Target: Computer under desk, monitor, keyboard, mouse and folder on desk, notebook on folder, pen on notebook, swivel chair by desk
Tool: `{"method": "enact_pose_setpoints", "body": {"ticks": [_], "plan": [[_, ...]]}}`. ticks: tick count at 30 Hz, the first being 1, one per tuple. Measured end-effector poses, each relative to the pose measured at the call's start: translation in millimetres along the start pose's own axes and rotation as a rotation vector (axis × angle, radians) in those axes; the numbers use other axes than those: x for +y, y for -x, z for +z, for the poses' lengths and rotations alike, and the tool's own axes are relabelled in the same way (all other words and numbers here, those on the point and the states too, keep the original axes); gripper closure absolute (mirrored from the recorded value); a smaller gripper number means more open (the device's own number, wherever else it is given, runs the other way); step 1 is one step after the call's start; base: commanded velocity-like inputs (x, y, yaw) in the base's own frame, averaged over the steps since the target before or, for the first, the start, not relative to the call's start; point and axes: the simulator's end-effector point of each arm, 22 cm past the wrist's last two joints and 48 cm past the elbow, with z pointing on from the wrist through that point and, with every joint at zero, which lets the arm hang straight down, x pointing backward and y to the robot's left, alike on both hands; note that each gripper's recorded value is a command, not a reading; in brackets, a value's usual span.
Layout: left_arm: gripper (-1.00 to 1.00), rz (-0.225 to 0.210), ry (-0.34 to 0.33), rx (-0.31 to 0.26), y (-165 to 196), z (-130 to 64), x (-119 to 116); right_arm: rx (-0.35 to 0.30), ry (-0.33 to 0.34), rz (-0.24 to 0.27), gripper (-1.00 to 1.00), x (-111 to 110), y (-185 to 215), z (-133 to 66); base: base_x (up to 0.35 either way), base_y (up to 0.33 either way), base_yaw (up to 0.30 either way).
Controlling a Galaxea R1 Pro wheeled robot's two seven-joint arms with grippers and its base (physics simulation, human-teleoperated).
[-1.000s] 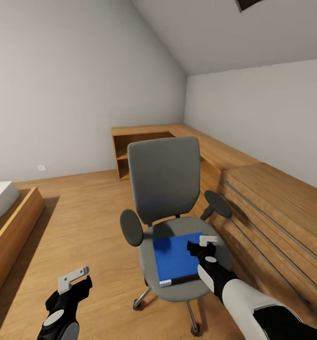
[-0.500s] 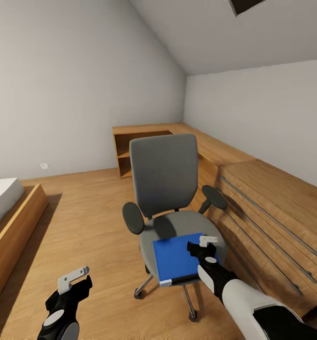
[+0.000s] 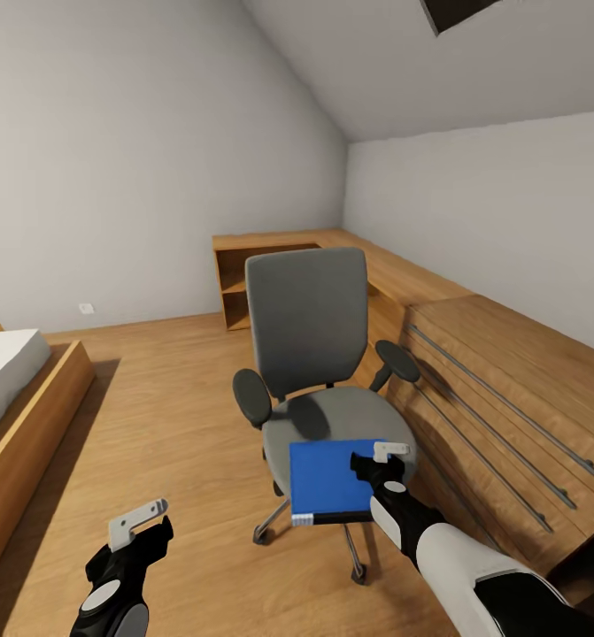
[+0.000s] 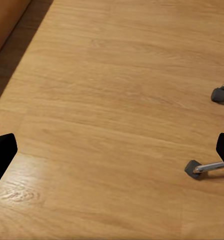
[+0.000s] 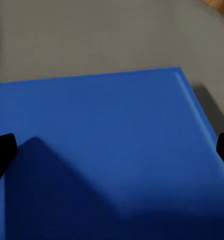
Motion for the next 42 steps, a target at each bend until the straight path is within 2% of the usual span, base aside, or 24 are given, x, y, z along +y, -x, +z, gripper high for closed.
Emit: {"method": "enact_pose_setpoints", "body": {"ticks": [11, 18, 42], "plan": [[-1.00, 0.001, 0.000, -0.001, 0.0, -0.1, -0.2, 0.000, 0.000, 0.000, -1.00, 0.0, 0.0, 0.0, 0.000, 0.000, 0.000], [-1.00, 0.002, 0.000, 0.000, 12.2, -7.4, -1.1, 0.035, -0.007, 0.000, -1.00, -3.6, -3.8, -7.2, 0.000, 0.000, 0.000], [-1.00, 0.004, 0.003, 0.007, 48.8, -31.7, -2.9, 0.035, -0.007, 0.000, -1.00, -4.3, 38.4, -28.0, 0.000, 0.000, 0.000]]}}
